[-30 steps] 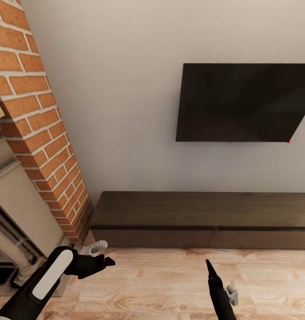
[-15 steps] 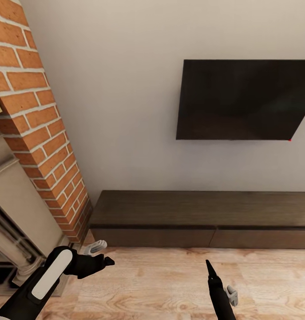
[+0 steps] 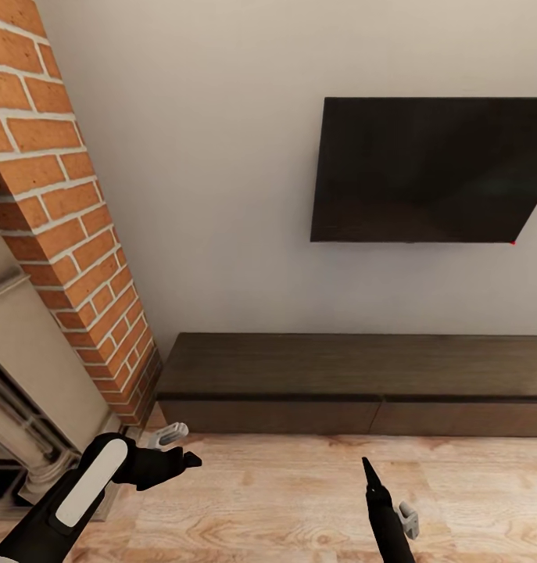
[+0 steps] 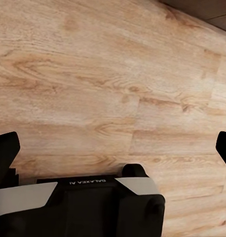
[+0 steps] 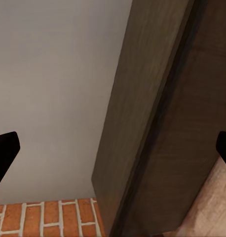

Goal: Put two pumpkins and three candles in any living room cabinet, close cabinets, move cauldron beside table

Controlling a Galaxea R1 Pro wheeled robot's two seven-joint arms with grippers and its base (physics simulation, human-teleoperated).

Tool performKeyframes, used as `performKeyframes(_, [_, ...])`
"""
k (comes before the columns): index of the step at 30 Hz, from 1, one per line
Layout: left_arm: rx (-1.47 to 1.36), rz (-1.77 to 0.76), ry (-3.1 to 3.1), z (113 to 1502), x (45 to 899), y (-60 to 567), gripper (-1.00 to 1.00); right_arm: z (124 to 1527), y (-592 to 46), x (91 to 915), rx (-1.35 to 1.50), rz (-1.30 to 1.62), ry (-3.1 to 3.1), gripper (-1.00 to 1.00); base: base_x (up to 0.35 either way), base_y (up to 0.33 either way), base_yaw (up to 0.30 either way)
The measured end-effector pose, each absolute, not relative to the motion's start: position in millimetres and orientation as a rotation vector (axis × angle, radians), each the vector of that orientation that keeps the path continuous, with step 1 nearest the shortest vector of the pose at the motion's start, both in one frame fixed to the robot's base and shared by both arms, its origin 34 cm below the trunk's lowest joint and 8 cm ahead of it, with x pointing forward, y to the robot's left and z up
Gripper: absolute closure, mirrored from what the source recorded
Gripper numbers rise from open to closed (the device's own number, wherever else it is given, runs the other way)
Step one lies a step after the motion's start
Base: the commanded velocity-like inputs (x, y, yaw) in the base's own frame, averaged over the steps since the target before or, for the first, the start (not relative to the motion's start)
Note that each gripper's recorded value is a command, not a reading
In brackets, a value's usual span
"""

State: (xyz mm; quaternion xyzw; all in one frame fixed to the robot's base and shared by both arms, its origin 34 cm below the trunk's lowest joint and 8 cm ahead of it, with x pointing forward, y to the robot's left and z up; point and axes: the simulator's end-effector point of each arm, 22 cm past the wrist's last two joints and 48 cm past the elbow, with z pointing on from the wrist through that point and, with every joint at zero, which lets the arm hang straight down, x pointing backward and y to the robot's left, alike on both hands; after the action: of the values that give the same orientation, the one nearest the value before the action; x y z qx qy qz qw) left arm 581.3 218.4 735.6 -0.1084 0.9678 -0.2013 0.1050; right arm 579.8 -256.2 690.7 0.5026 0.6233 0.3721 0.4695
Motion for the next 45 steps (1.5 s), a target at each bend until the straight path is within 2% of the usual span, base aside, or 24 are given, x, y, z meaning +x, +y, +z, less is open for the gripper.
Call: performKeyframes(45, [-0.333,-0.648,2.836,673,584,211,-1.0,620,-245,581,1.262,0.981,1.537,-1.0,0.0,0.0,0.0])
